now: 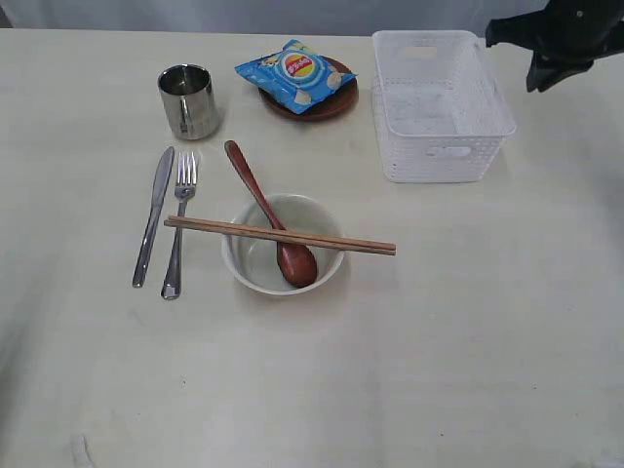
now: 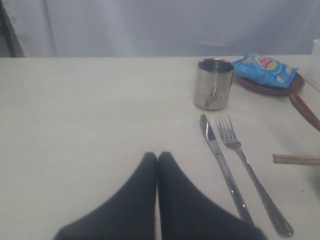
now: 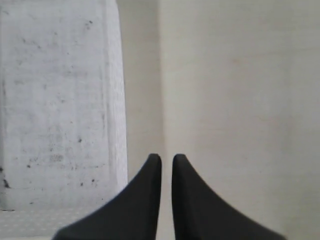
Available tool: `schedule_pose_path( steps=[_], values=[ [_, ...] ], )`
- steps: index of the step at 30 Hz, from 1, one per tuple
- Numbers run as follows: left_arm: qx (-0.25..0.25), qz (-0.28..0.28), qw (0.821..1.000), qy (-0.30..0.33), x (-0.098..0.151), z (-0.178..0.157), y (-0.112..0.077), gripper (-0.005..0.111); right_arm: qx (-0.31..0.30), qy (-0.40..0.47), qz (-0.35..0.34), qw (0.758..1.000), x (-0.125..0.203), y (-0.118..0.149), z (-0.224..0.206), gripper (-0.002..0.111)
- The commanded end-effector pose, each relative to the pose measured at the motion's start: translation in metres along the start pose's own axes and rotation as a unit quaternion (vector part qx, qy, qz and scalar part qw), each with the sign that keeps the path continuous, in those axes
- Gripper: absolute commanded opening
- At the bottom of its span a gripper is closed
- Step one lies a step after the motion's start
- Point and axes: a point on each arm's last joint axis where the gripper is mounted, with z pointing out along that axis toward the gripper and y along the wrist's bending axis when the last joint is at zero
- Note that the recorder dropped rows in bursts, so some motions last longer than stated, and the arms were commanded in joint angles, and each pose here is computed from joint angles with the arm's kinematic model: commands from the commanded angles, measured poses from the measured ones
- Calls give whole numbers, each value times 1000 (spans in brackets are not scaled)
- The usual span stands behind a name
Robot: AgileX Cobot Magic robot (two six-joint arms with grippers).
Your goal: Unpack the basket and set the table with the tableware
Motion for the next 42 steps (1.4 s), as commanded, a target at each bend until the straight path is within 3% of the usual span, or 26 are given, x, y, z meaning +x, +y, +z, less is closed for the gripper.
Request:
schedule_pose_path(
  steps=[1, 12, 22, 26, 30, 36, 42],
  values=[
    [-2, 2, 1000, -5, 0, 0, 0, 0, 0, 12, 12, 1000, 8, -2, 9, 9],
    [-2, 2, 1000, -5, 0, 0, 0, 0, -55, 44, 21, 997, 20, 9, 17, 9],
    [-2, 2, 1000, -5, 0, 0, 0, 0, -55, 51, 18, 997, 21, 9, 17, 9],
    [-2, 2, 1000, -5, 0, 0, 0, 0, -25, 39, -1, 999, 20, 2, 7, 9],
    [-2, 2, 1000, -5, 0, 0, 0, 0, -17, 3, -9, 1000, 17, 0, -20, 9],
    [-2, 2, 1000, -5, 0, 0, 0, 0, -82, -75, -23, 994, 19, 16, -84, 9],
    [-2, 2, 1000, -5, 0, 0, 0, 0, -94, -215, -64, 970, 50, 43, -124, 0]
  ],
)
